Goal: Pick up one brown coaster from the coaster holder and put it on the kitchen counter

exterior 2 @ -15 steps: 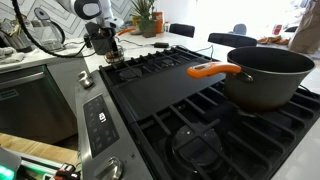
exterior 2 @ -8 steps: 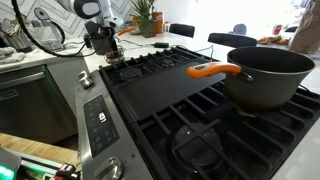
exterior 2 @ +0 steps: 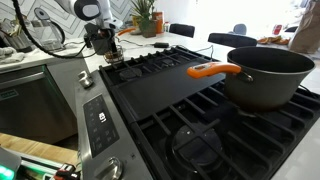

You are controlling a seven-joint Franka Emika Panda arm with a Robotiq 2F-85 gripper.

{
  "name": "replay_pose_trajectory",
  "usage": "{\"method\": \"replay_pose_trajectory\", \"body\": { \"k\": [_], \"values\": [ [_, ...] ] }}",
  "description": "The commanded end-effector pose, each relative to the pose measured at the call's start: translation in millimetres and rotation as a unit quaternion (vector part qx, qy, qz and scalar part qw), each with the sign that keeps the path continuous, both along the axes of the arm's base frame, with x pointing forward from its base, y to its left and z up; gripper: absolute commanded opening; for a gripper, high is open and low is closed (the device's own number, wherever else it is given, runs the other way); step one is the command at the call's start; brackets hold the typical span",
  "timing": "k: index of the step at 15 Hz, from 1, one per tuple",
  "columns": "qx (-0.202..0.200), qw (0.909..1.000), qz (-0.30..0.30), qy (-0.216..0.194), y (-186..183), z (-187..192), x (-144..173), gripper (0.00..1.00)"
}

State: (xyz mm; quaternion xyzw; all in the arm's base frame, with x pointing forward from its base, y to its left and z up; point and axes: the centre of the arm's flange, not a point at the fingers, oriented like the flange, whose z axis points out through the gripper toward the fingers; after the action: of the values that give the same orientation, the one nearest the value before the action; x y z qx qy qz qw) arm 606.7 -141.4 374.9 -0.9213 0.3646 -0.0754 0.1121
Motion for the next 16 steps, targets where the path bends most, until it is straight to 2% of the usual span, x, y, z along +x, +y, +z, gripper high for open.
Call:
{"method": "replay_pose_trajectory", "body": {
  "k": [1, 7, 16],
  "values": [
    [-0.001, 0.9999, 0.009, 0.005, 1.5, -7.8, 1.5, 1.0],
    [-0.008, 0.9998, 0.007, 0.017, 1.6, -7.6, -1.7, 1.0],
    [-0.009, 0.9999, 0.008, 0.009, 3.3, -4.7, -0.8, 1.0]
  ]
}}
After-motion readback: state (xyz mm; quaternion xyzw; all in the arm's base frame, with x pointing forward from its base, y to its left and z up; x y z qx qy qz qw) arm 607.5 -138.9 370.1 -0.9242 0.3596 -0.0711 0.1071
